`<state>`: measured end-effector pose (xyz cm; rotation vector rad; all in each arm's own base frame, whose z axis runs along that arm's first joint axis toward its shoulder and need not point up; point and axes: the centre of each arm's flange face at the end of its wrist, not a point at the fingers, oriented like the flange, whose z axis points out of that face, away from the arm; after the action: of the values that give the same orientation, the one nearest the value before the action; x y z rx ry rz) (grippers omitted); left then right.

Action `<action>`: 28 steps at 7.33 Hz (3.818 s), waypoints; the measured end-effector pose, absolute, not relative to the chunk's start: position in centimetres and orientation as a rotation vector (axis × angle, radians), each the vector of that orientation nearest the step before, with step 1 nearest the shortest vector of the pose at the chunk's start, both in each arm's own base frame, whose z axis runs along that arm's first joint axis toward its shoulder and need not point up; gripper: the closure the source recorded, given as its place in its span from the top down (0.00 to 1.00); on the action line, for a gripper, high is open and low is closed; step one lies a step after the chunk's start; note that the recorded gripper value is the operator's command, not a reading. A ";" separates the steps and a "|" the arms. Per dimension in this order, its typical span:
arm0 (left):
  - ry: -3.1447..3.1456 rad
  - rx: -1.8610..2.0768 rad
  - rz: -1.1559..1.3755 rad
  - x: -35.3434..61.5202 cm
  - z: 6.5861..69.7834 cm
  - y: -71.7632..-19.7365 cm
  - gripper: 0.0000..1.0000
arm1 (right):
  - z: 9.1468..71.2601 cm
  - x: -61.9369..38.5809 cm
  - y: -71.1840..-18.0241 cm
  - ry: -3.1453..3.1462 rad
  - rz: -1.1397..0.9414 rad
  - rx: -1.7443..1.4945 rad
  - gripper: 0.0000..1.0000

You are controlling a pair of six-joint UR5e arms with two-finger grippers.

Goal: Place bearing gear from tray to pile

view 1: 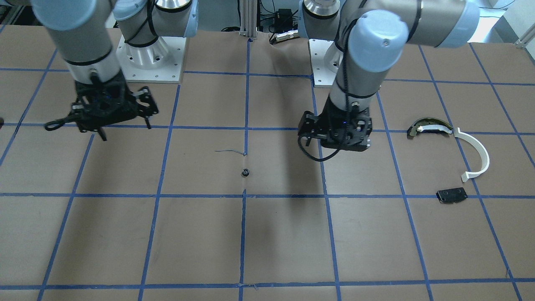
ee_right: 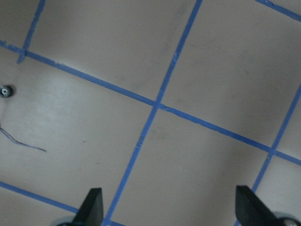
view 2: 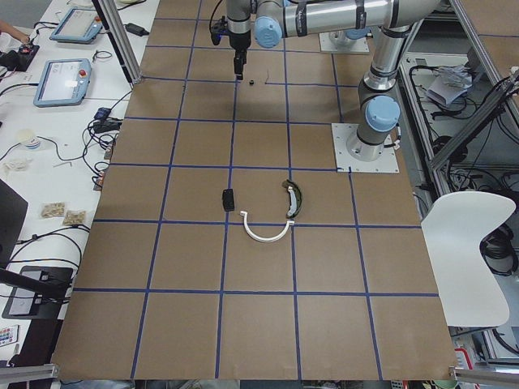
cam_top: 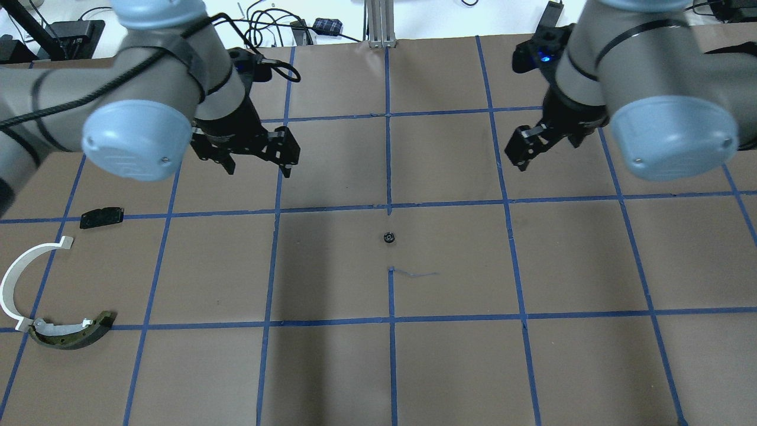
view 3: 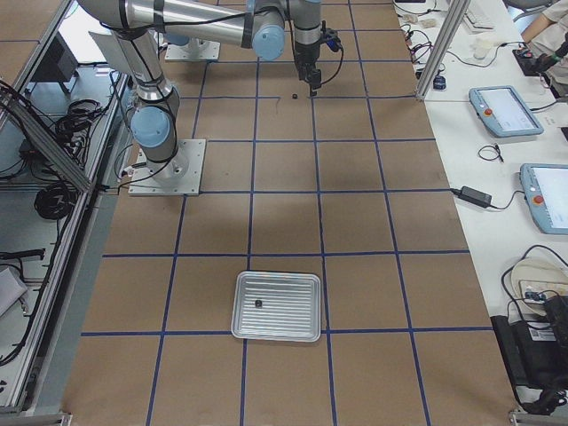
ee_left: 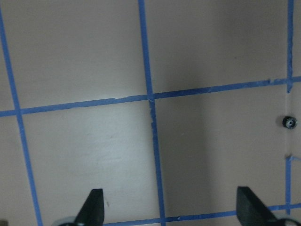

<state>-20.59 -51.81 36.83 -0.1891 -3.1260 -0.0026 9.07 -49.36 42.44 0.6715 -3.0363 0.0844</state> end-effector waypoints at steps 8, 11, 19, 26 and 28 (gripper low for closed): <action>-3.086 -0.475 -0.121 -36.9 19.8 -49.7 1.00 | 37.4 -35.0 -40.5 -3.093 -0.012 0.197 1.00; -3.088 -0.507 -0.162 -37.4 17.8 -49.5 0.95 | 27.3 -45.4 -37.8 -3.071 -0.072 0.255 0.99; -3.091 -0.530 -0.171 -37.7 16.6 -50.1 0.00 | 18.1 -50.5 -35.3 -3.113 -0.111 0.262 0.35; -3.118 -0.171 -0.051 -18.0 25.9 -60.3 0.00 | 21.8 -50.1 -35.7 -3.086 -0.098 0.278 0.26; -3.202 0.003 -0.089 -7.5 27.9 -61.1 0.00 | 28.8 -46.2 -37.1 -3.077 -0.077 0.317 0.26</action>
<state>-7.48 -61.14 27.91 0.0035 -3.2017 -0.0886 -46.17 -37.12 28.76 0.3166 -3.0765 -0.0770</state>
